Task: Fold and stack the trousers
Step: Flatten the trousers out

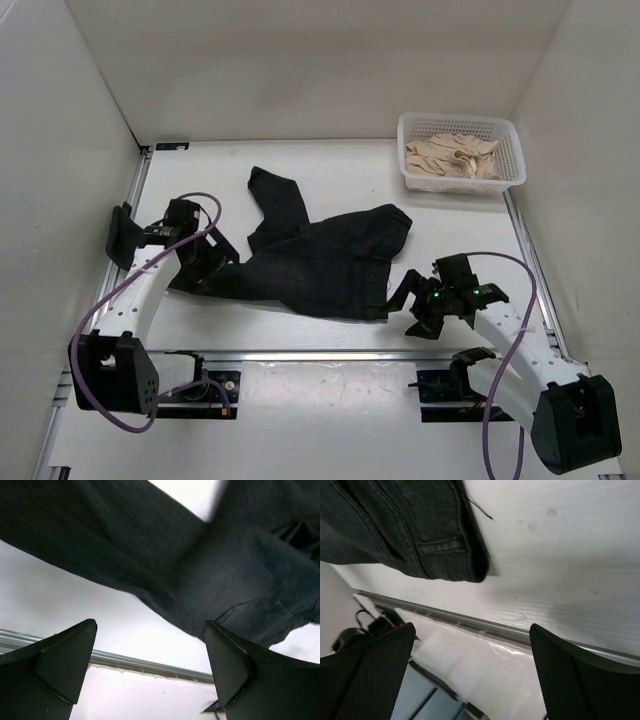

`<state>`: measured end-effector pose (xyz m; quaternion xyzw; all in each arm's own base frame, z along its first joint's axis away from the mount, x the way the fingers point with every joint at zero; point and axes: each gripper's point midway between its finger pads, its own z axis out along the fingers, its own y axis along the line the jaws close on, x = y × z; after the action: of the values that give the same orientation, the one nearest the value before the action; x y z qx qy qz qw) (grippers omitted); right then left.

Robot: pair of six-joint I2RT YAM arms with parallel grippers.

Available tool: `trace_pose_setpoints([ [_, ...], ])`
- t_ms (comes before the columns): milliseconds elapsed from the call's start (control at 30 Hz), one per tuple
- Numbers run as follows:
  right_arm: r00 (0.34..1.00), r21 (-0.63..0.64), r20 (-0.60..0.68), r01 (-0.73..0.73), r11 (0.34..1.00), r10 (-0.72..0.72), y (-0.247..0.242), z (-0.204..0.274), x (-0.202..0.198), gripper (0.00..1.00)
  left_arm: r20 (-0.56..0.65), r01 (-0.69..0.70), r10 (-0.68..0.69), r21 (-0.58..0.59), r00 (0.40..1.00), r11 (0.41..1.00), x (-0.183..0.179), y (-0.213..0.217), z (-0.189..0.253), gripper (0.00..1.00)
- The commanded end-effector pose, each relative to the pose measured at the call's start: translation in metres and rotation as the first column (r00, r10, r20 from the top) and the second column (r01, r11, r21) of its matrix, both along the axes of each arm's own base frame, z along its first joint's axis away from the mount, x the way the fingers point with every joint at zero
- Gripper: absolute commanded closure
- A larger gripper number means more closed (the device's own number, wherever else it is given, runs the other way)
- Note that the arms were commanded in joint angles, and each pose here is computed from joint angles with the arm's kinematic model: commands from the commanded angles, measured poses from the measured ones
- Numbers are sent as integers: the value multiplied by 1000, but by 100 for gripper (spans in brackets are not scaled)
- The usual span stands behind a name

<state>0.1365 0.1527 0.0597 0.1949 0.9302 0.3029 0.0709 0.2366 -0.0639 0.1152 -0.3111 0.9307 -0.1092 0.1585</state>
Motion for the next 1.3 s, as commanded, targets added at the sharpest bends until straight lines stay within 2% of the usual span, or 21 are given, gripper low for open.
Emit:
trace_pose_setpoints([
  [0, 997, 172, 47, 46, 984, -55, 25, 24, 20, 0, 77, -23, 25, -29, 997, 999, 19, 8, 12, 0],
  [167, 999, 142, 22, 39, 989, -43, 28, 7, 26, 0, -49, -94, 94, 6, 994, 996, 23, 34, -44, 1],
  [233, 999, 72, 23, 36, 997, -38, 23, -3, 31, 5, -60, -109, 108, -12, 992, 994, 27, 36, -56, 5],
  [300, 999, 61, 21, 23, 998, -25, 27, -10, 34, 12, -43, -118, 117, -16, 992, 993, 31, 36, -55, 8],
  [433, 1000, 42, 3, -9, 999, 9, 41, -23, 33, 24, -34, -110, 109, -2, 993, 994, 46, 39, -51, 23],
  [500, 1000, 27, 18, -13, 1000, 12, 51, -25, 43, 30, -44, -110, 109, -2, 993, 994, 52, 40, -53, 40],
  [533, 1000, 13, 16, -14, 1000, 14, 54, -26, 45, 44, -45, -92, 92, 1, 995, 996, 55, 38, -54, 48],
  [567, 1000, -7, 8, -28, 1000, 28, 59, -30, 46, 52, -45, -92, 92, 1, 995, 996, 62, 38, -53, 57],
  [600, 1000, -22, 18, -18, 1000, 19, 62, -21, 58, 63, -45, -89, 88, -7, 995, 996, 66, 37, -52, 75],
  [633, 999, -55, 35, -27, 998, 29, 61, -18, 66, 86, -42, -89, 88, -7, 995, 996, 70, 37, -51, 83],
  [667, 997, -121, 73, 1, 993, 8, 54, -16, 79, 95, -28, -63, 62, -23, 998, 998, 82, 31, -46, 90],
  [700, 995, -154, 97, 11, 988, 4, 51, -11, 89, 100, -19, -52, 51, -24, 999, 998, 88, 28, -44, 90],
  [800, 981, -235, 194, 50, 971, -4, 38, 30, 128, 100, 43, 14, -12, -44, 999, 999, 120, 14, -22, 90],
  [867, 951, -248, 308, 75, 966, 6, 35, 79, 160, 100, 105, 52, -48, -39, 993, 998, 145, 4, 6, 90],
  [900, 955, -289, 298, 90, 953, 0, 22, 87, 161, 100, 136, 76, -71, -30, 988, 997, 152, 1, 20, 90],
  [933, 938, -342, 346, 124, 931, 2, 7, 103, 168, 100, 137, 112, -108, -23, 985, 993, 150, -8, 31, 90],
  [967, 915, -345, 403, 152, 926, 0, 3, 132, 175, 100, 198, 118, -118, 10, 973, 993, 163, -8, 57, 90],
  [1100, 868, -405, 489, 309, 860, -81, -67, 173, 147, 100, 284, 183, -191, 56, 940, 982, 156, -23, 109, 89],
  [1167, 883, -453, 448, 361, 815, -142, -102, 156, 122, 100, 330, 271, -268, 36, 905, 962, 143, -44, 126, 71],
  [1200, 864, -446, 472, 403, 799, -173, -115, 161, 110, 100, 337, 302, -295, 32, 894, 953, 137, -50, 129, 50],
  [1267, 859, -472, 434, 472, 745, -270, -141, 146, 90, 100, 323, 327, -318, 28, 891, 945, 126, -55, 125, 28],
])
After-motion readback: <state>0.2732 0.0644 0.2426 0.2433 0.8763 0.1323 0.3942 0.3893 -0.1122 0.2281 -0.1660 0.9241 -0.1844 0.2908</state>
